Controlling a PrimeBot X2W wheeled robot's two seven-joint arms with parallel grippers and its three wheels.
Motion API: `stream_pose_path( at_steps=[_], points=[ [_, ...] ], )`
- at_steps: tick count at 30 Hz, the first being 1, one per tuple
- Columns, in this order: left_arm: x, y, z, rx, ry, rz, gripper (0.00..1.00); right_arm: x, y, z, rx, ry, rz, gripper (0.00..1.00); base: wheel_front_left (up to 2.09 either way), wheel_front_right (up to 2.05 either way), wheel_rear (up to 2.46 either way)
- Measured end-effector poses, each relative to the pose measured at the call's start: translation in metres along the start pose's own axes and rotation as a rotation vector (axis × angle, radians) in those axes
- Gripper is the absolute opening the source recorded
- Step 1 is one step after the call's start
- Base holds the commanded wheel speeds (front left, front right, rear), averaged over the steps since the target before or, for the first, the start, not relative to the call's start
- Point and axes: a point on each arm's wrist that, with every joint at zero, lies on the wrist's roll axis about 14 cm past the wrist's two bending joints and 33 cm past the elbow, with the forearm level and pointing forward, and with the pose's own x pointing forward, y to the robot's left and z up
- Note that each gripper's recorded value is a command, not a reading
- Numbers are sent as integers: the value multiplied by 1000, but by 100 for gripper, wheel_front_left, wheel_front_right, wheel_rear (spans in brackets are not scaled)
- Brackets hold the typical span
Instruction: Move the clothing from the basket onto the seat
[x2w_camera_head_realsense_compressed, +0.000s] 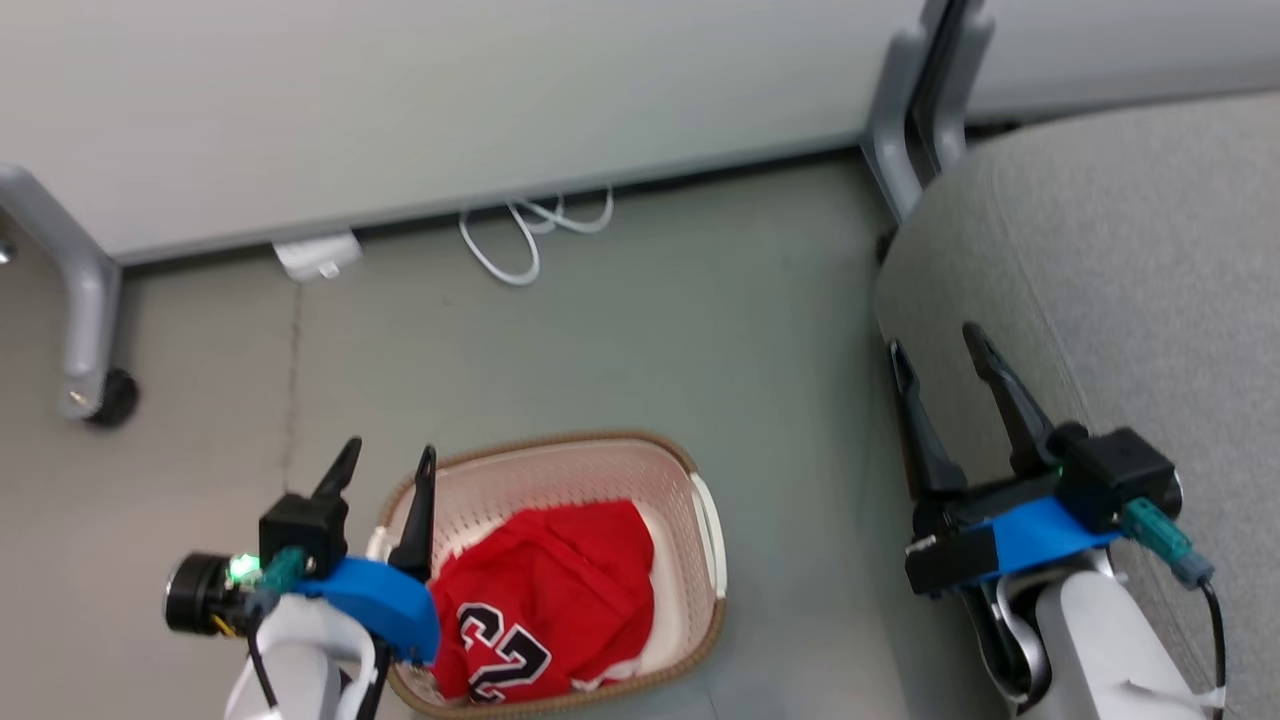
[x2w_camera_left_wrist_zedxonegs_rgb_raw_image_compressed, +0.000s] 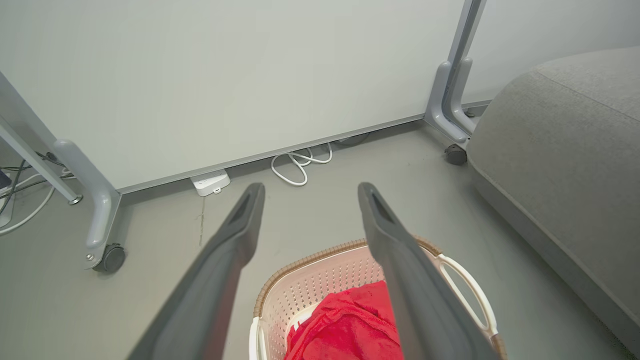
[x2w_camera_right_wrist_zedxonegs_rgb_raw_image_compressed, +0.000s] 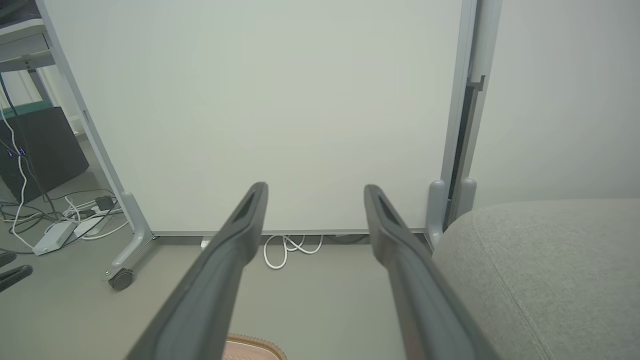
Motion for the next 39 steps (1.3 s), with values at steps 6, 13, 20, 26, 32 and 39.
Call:
stream_pose_path(
  at_steps=[6, 13, 20, 26, 32, 39],
  points=[
    [54, -8, -59, 58, 229, -106, 100, 28, -17, -24, 18, 32, -21, 100, 0, 0, 0],
    [86, -28, -157, 95, 545, -243, 100, 35, -44, -74, 51, 129, -79, 100, 0, 0, 0],
    [76, -55, -246, 165, 854, -431, 100, 27, -71, -111, 65, 218, -148, 100, 0, 0, 0],
    [61, -65, -295, 155, 1062, -521, 100, 14, -86, -132, 76, 278, -197, 100, 0, 0, 0],
    [67, -59, -320, 166, 1125, -488, 100, 10, -94, -140, 71, 302, -216, 100, 0, 0, 0],
    [76, -49, -340, 276, 1141, -402, 100, 4, -104, -146, 56, 325, -244, 100, 0, 0, 0]
  ],
)
